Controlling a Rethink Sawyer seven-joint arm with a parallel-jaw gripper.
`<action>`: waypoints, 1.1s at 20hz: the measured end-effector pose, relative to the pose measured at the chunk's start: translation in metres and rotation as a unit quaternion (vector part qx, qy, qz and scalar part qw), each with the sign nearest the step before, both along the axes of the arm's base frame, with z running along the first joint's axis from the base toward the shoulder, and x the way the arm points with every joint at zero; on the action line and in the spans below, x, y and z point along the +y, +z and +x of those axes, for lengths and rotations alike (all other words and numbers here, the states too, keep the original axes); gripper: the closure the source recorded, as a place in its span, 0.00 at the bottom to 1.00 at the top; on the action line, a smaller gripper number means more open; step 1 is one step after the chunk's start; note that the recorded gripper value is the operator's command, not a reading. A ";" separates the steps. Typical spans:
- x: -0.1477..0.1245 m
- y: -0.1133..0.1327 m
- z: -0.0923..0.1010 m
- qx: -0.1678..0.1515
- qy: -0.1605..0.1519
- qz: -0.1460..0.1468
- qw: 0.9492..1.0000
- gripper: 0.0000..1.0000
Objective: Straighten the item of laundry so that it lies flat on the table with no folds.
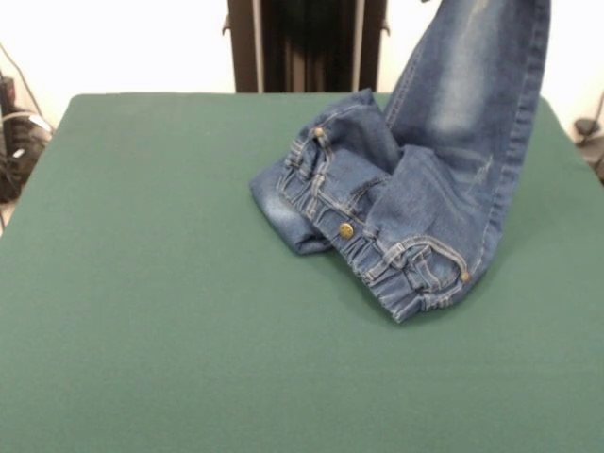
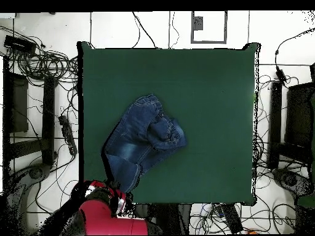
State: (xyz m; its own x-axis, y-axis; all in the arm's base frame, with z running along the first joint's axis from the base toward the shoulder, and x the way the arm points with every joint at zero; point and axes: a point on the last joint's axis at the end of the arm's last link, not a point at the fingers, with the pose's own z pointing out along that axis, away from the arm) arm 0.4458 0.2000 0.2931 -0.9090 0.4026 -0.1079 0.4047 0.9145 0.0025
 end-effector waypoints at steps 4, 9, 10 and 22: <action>0.000 0.000 0.000 0.000 0.000 0.000 1.000 1.00; 0.000 0.000 0.000 -0.002 0.002 -0.001 1.000 0.00; 0.000 0.000 0.000 -0.003 0.002 -0.001 1.000 0.00; 0.000 0.000 0.001 -0.007 0.003 -0.001 1.000 0.00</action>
